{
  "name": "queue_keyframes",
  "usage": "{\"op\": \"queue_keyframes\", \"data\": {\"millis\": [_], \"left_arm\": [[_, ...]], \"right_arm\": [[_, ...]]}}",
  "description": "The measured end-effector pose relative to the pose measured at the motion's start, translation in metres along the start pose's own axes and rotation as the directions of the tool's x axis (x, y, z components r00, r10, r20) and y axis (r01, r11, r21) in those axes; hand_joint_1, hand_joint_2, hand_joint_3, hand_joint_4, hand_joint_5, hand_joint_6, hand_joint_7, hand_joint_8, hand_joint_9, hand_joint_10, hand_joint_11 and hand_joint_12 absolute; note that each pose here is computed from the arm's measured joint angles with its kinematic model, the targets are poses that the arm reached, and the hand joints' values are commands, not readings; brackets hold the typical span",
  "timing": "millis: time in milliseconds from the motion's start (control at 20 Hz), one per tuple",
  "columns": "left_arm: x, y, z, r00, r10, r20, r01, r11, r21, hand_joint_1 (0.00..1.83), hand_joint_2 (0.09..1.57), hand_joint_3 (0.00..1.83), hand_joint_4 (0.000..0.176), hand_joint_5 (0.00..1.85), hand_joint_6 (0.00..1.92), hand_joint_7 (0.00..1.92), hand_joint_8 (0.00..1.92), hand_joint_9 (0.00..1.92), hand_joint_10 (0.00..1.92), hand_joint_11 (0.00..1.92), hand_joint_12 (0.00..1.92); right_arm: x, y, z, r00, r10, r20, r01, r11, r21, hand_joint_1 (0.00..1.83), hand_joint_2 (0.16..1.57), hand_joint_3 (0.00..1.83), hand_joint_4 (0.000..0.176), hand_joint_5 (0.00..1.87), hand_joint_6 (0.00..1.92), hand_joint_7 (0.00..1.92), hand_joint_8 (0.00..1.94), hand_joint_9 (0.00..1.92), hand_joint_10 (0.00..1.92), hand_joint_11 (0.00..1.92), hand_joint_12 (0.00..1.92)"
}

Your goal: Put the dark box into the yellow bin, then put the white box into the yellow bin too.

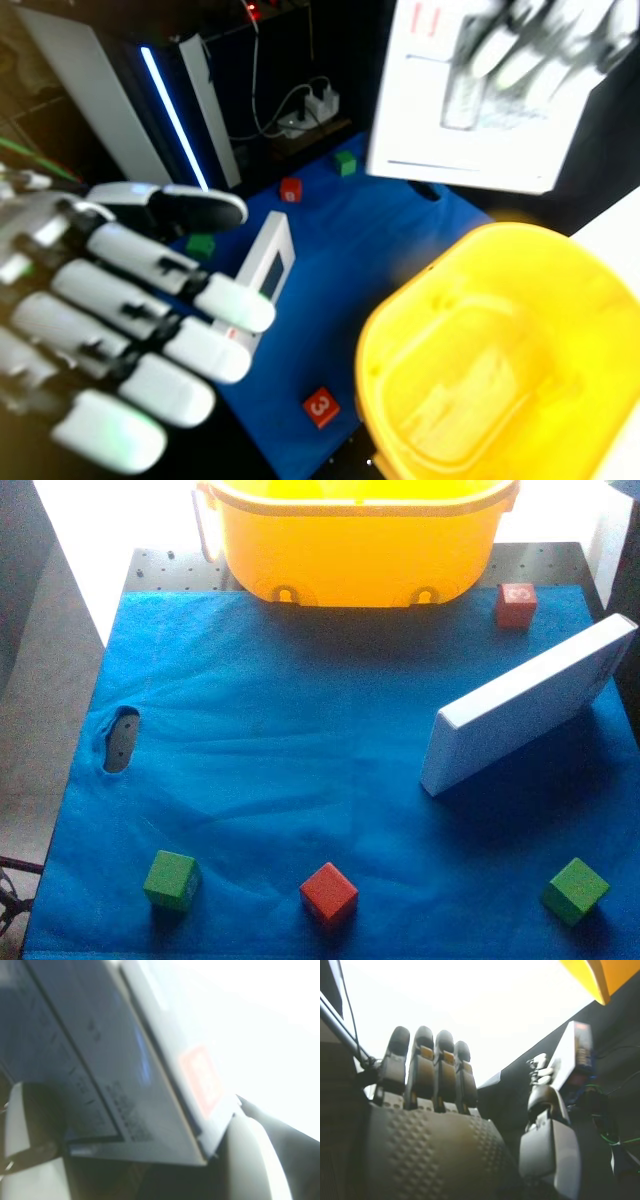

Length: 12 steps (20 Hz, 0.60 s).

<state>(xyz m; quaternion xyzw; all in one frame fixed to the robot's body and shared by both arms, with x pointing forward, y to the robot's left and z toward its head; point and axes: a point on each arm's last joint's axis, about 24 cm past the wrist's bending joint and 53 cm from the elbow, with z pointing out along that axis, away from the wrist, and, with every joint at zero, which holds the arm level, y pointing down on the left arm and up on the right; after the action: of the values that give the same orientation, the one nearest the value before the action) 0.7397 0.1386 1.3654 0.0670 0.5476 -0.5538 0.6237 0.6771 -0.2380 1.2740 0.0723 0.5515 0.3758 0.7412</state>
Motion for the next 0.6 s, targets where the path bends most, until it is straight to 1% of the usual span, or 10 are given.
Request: {"op": "queue_keyframes", "data": {"millis": [50, 100, 150, 200, 250, 300, 400, 500, 550, 600], "left_arm": [[-0.001, 0.012, 0.006, 0.9999, 0.011, 0.011, -0.011, 0.9993, -0.035, 1.39, 1.01, 0.0, 0.0, 1.12, 0.71, 1.2, 0.56, 1.2, 0.71, 0.95, 0.8], [-0.001, 0.026, 0.012, 0.9997, -0.001, 0.024, 0.003, 0.9972, -0.075, 1.41, 1.0, 0.0, 0.0, 1.19, 0.45, 1.23, 0.71, 1.18, 0.74, 0.85, 0.99], [0.0, 0.038, 0.017, 0.9989, -0.023, 0.041, 0.027, 0.9944, -0.102, 1.33, 0.99, 0.0, 0.0, 1.28, 0.28, 1.29, 0.66, 1.22, 0.58, 0.79, 1.09], [0.005, 0.045, 0.019, 0.9985, -0.035, 0.043, 0.039, 0.9924, -0.116, 1.32, 0.98, 0.0, 0.0, 1.29, 0.25, 1.39, 0.49, 1.3, 0.45, 0.89, 1.06], [0.011, 0.054, 0.02, 0.9975, -0.052, 0.048, 0.058, 0.9893, -0.134, 1.32, 0.98, 0.0, 0.0, 1.32, 0.18, 1.4, 0.46, 1.38, 0.41, 0.98, 1.07], [0.017, 0.063, 0.02, 0.9968, -0.063, 0.049, 0.07, 0.9862, -0.15, 1.32, 0.97, 0.0, 0.0, 1.26, 0.33, 1.52, 0.18, 1.45, 0.41, 1.07, 1.08], [0.024, 0.072, 0.022, 0.9949, -0.083, 0.056, 0.092, 0.9819, -0.166, 1.31, 0.96, 0.0, 0.0, 1.28, 0.34, 1.58, 0.02, 1.51, 0.49, 1.15, 1.18], [0.022, 0.072, 0.028, 0.9917, -0.1, 0.082, 0.111, 0.9821, -0.152, 1.32, 0.98, 0.0, 0.0, 1.38, 0.04, 1.38, 0.53, 1.47, 0.77, 1.17, 1.4], [0.022, 0.072, 0.03, 0.9915, -0.099, 0.085, 0.111, 0.9828, -0.148, 1.31, 0.98, 0.0, 0.0, 1.41, 0.01, 1.36, 0.53, 1.41, 0.82, 1.18, 1.36], [0.024, 0.073, 0.032, 0.9916, -0.098, 0.084, 0.11, 0.9825, -0.15, 1.31, 0.99, 0.0, 0.0, 1.4, 0.0, 1.31, 0.66, 1.39, 1.02, 1.21, 1.47]], "right_arm": [[0.001, 0.0, 0.0, 1.0, 0.001, 0.001, -0.001, 1.0, 0.001, 0.08, 1.07, 0.0, 0.0, 0.34, 0.0, 0.38, 0.0, 0.33, 0.01, 0.01, 0.5], [0.003, 0.001, 0.0, 1.0, 0.003, -0.003, -0.003, 1.0, -0.003, 0.09, 1.07, 0.0, 0.0, 0.34, 0.0, 0.37, 0.0, 0.33, 0.01, 0.01, 0.5], [0.005, 0.003, 0.001, 1.0, 0.0, -0.009, 0.0, 1.0, -0.01, 0.08, 1.06, 0.0, 0.0, 0.33, 0.0, 0.36, 0.0, 0.32, 0.0, 0.0, 0.49], [0.005, 0.003, 0.001, 1.0, -0.001, -0.009, 0.001, 1.0, -0.012, 0.09, 1.05, 0.0, 0.0, 0.34, 0.0, 0.36, 0.0, 0.32, 0.0, 0.01, 0.5], [0.006, 0.003, 0.001, 1.0, 0.002, -0.01, -0.002, 1.0, -0.014, 0.08, 1.05, 0.0, 0.0, 0.34, 0.0, 0.36, 0.0, 0.32, 0.0, 0.02, 0.5], [0.006, 0.005, 0.002, 1.0, 0.004, -0.008, -0.004, 1.0, -0.022, 0.07, 1.04, 0.0, 0.0, 0.34, 0.0, 0.36, 0.0, 0.32, 0.0, 0.03, 0.5], [0.011, 0.011, 0.006, 1.0, 0.019, -0.009, -0.019, 0.999, -0.038, 0.07, 1.04, 0.0, 0.0, 0.35, 0.0, 0.36, 0.0, 0.36, 0.0, 0.08, 0.45], [0.014, 0.018, 0.007, 1.0, 0.016, -0.015, -0.017, 0.998, -0.064, 0.08, 1.05, 0.0, 0.0, 0.35, 0.0, 0.35, 0.0, 0.35, 0.0, 0.12, 0.38], [0.014, 0.02, 0.007, 1.0, 0.013, -0.018, -0.014, 0.998, -0.069, 0.11, 1.04, 0.0, 0.0, 0.36, 0.0, 0.35, 0.0, 0.35, 0.0, 0.13, 0.36], [0.015, 0.02, 0.007, 1.0, 0.014, -0.019, -0.015, 0.998, -0.069, 0.12, 1.02, 0.0, 0.0, 0.36, 0.0, 0.36, 0.0, 0.35, 0.0, 0.14, 0.36]]}}
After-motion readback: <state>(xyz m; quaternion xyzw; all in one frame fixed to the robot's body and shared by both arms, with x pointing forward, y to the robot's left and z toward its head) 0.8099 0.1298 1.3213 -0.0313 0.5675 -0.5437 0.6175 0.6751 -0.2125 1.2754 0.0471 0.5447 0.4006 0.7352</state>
